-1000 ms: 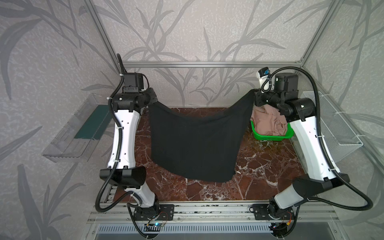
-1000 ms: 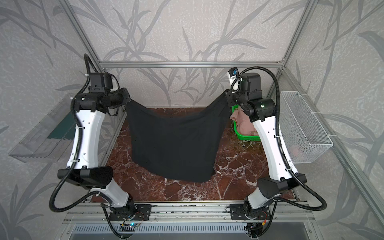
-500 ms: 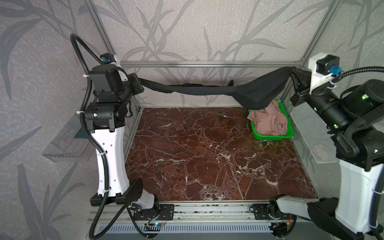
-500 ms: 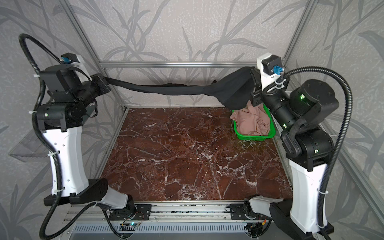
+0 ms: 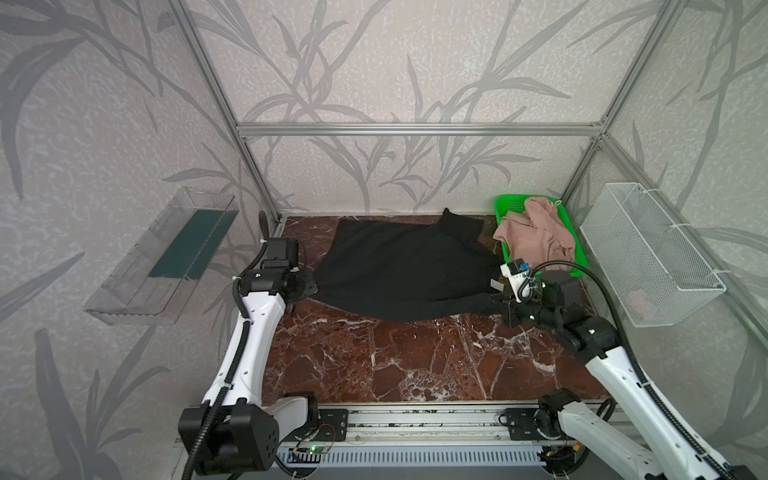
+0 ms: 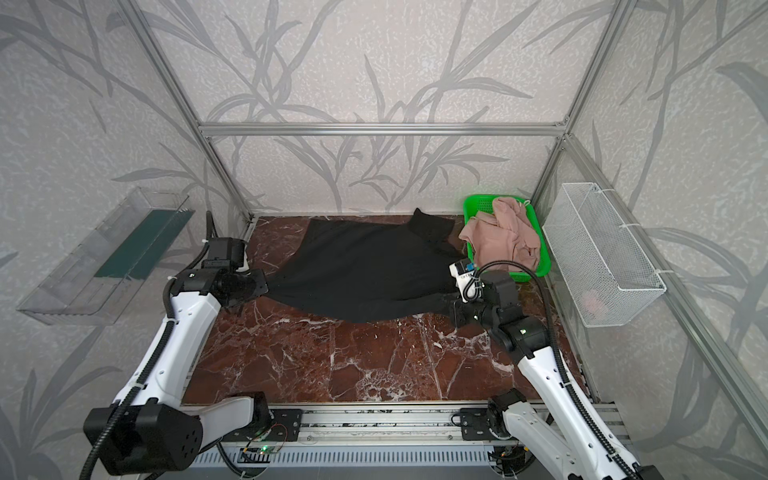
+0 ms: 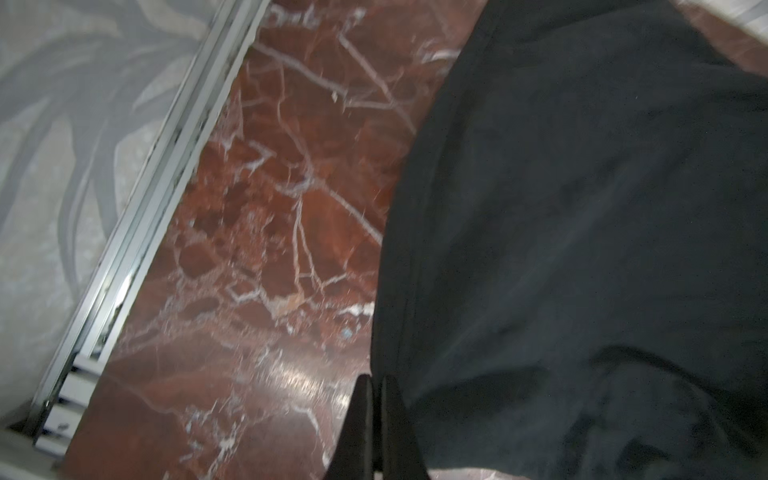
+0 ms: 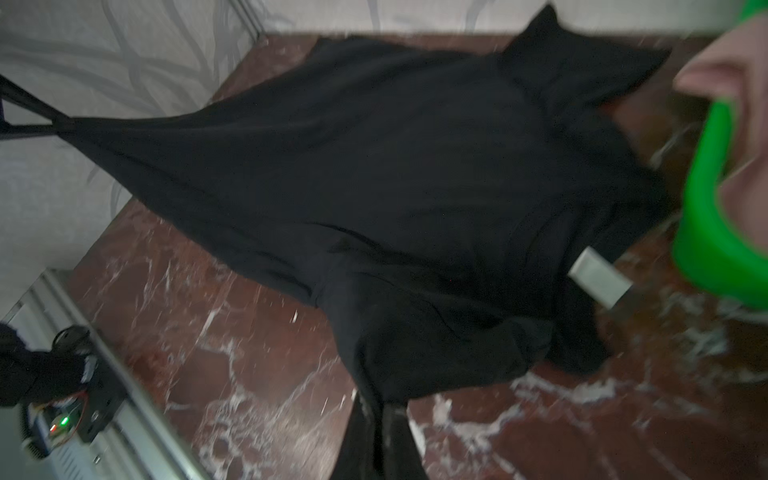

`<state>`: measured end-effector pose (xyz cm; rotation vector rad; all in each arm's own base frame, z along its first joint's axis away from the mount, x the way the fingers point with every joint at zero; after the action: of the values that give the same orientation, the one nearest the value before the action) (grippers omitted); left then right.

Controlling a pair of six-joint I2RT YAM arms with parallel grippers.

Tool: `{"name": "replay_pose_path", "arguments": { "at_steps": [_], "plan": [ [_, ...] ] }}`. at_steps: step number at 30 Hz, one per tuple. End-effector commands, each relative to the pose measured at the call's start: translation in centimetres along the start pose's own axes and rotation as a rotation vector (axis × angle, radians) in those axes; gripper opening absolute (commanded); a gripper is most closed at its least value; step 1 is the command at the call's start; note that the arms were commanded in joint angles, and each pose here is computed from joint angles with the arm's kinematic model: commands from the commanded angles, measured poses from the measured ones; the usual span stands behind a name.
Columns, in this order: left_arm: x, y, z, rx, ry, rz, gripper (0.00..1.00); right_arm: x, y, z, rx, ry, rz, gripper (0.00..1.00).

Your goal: Fold and stack the mixed laundry pile

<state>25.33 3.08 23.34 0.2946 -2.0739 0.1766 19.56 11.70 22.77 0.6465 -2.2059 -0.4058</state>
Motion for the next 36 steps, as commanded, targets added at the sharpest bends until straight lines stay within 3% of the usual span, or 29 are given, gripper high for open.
{"name": "replay_pose_path", "arguments": {
  "at_steps": [1, 5, 11, 16, 24, 30, 36],
  "plan": [
    [1.6, 1.6, 1.4, 0.060, -0.027, -0.082, 0.00, 1.4, 1.2, 1.8, -0.135, -0.010, -0.046, 0.00],
    [2.1, 2.3, 2.5, 0.090, -0.005, -0.128, 0.00, 1.3, 0.0, 4.3, -0.201, 0.070, 0.035, 0.00],
    [0.7, 2.3, 4.2, 0.143, 0.060, -0.131, 0.00, 1.4, -0.9, 4.5, -0.204, 0.090, 0.119, 0.00],
    [-1.0, 2.8, 4.9, 0.203, 0.060, -0.180, 0.00, -0.8, -0.7, 2.2, -0.167, 0.121, 0.150, 0.00],
    [-1.8, 5.6, 4.9, 0.258, 0.052, -0.428, 0.00, -6.4, -0.5, -2.6, -0.084, 0.185, 0.202, 0.00],
    [-3.8, 5.8, 5.7, 0.326, 0.104, -0.427, 0.00, -9.6, -2.0, -4.7, -0.089, 0.215, 0.238, 0.00],
    [-6.0, 6.5, 6.1, 0.408, 0.141, -0.430, 0.00, -12.1, -4.0, -7.2, -0.179, 0.201, 0.222, 0.00]
  ]
}}
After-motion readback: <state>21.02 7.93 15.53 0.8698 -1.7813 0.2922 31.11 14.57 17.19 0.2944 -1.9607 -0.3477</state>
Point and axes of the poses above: each gripper's point midway between its finger pads, its own x axis back along the fingers, its own y axis along the line the jaws close on, z = x × y, the point moved 5 cm from there along x, back along the fingers, and after that the axes turned 11 degrees about -x, right-handed, at the moved point
